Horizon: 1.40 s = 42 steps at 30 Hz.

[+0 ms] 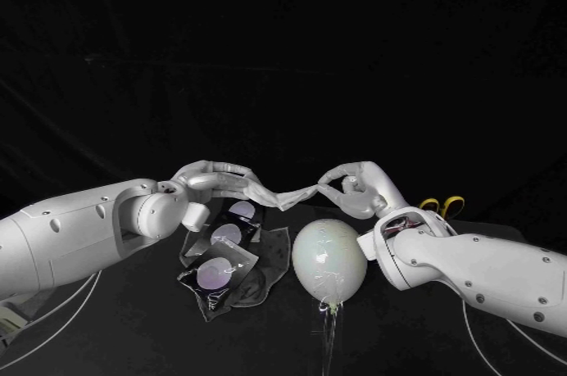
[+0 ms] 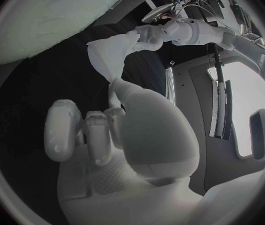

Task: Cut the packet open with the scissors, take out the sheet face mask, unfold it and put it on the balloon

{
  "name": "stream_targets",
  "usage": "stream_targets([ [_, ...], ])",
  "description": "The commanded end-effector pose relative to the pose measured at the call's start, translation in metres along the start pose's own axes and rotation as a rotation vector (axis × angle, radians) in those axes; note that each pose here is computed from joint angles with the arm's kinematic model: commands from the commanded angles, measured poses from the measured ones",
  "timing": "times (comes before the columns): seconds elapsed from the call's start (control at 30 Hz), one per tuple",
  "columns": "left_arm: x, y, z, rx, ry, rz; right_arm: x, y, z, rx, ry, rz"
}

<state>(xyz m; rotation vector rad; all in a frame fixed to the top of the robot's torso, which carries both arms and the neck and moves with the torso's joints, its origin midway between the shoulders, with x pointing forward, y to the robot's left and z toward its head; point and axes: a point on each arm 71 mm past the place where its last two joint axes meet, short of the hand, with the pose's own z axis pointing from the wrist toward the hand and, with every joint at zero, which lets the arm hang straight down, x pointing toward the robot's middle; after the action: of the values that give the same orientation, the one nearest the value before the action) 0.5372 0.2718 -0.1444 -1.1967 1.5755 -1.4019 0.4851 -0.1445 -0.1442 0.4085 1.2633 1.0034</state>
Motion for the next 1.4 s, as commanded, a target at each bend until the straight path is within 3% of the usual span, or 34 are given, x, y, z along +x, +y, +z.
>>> stream_targets([
  [0.03,-0.0051,-0.0006,-0.0006,-0.015,-0.057,-0.001,-0.003,0.000,0.000,-0.012,-0.001,-0.003],
  [0.7,-0.0096,-0.0040,-0.0034,-0.032,-0.139,-0.001,-0.006,-0.003,-0.001,-0.003,0.013,-0.010],
  [1.4,-0.0141,-0.0092,-0.0034,-0.029,-0.173,-0.013,-0.013,-0.009,-0.003,0.016,0.019,-0.031],
])
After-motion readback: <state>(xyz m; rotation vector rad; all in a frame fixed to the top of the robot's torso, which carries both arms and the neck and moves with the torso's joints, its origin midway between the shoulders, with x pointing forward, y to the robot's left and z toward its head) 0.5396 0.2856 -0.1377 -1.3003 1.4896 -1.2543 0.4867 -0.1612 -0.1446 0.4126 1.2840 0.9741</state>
